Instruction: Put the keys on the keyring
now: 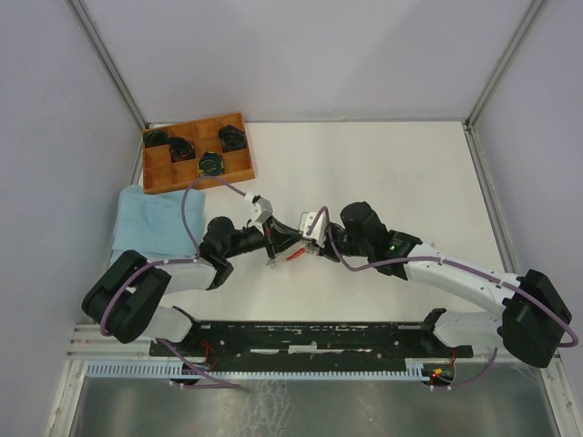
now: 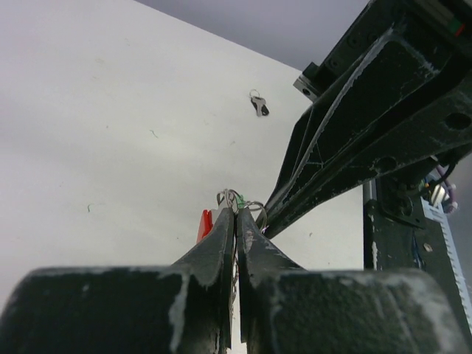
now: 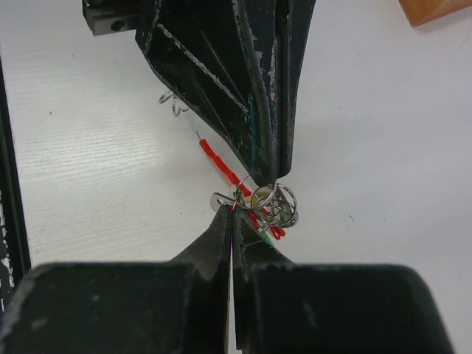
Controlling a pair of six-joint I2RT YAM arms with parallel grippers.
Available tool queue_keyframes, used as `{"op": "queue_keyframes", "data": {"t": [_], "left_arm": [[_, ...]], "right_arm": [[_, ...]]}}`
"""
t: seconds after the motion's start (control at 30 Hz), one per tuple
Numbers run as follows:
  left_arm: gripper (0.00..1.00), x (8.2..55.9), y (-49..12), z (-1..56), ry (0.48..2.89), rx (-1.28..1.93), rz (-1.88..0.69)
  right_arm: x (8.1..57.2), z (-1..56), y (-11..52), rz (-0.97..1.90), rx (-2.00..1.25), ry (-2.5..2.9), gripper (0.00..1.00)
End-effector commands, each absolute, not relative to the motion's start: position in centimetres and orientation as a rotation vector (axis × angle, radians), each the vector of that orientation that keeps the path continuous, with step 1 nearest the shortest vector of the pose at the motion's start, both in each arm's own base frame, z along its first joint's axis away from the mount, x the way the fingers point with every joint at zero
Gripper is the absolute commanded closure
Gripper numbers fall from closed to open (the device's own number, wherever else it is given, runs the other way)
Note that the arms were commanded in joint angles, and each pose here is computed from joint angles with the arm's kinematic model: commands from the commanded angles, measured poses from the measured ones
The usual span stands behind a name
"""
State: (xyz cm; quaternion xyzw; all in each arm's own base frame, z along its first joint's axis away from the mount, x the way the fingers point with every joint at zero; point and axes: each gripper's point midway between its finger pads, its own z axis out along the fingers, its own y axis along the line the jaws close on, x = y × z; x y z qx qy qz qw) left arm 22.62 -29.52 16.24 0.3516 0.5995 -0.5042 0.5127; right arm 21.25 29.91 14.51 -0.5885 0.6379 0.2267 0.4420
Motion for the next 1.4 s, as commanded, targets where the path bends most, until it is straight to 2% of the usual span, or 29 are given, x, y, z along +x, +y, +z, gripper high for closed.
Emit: {"op": "queue_keyframes", "data": {"t": [0.0,0.23,0.7,1.13,1.37], "left_arm": [[0.97,23.0,-30.1,20.7,1.286,0.707,-1.218],[0.97,23.1,-30.0,21.3,1.273,0.551,-1.226],[0.97,23.5,-29.9,19.8,1.345,0.535,-1.171],[0.97,23.6,-30.2,18.3,1.366,0.41,-1.256],[0.97,24.6,-28.8,18.0,1.388,0.422,-1.082]], "right_arm": [[22.5,16.2,31.7,0.587,-1.342,1.523,0.99],[23.9,16.7,31.8,0.537,-1.269,1.53,0.99],[25.4,17.1,30.5,0.42,-1.257,1.565,0.99],[25.6,21.0,34.8,0.621,-1.199,1.433,0.99],[26.7,20.2,32.0,0.535,-1.174,1.503,0.99]]}}
